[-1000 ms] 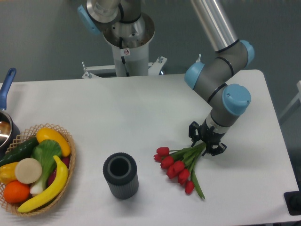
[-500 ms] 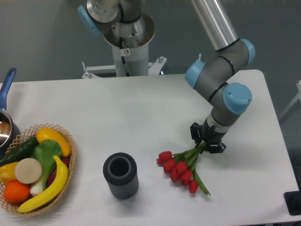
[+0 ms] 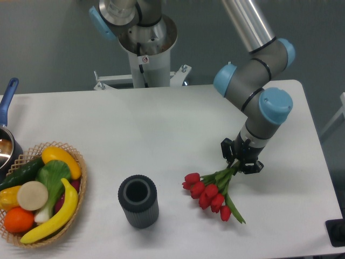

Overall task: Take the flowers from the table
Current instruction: 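Close the gripper on the red tulip stems, then lift the gripped red tulips up off the table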

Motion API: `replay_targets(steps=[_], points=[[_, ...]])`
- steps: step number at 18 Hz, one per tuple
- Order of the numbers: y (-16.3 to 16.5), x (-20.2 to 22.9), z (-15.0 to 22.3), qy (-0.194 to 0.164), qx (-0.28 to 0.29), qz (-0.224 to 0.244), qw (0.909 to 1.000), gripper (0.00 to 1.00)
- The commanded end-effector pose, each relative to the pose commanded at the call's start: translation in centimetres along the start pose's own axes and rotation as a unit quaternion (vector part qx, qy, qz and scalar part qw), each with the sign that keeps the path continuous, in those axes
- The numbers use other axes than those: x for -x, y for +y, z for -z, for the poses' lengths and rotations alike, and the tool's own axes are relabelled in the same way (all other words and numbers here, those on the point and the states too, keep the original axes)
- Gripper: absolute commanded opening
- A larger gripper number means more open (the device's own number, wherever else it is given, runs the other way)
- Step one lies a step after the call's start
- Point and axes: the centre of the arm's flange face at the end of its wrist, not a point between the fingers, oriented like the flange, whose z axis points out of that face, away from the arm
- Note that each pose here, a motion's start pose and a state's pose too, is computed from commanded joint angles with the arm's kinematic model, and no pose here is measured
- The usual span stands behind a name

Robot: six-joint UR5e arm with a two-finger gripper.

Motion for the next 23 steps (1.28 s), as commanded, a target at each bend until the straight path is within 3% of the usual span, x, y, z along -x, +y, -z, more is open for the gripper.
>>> replay_targets(steps=[5, 8, 12, 14, 19, 23], points=[[0.3, 0.5, 4.7, -0.026, -0.075, 0.026, 0.9965, 0.3], [0.8, 0.9, 9.2, -0.063, -0.143, 0.036, 0.9871, 0.3], [1.3, 1.4, 14.2, -0.096, -0.17, 0.078, 0.9776, 0.3], [2.0, 1.7, 16.1, -0.105, -0.195, 0.098, 0.9703, 0.3], [2.6, 1.1, 20.2, -0.102, -0.301, 0.127, 0.9396, 0.3], [4.0, 1.2, 21.0, -0.107, -0.315, 0.134, 0.9336, 0.3]])
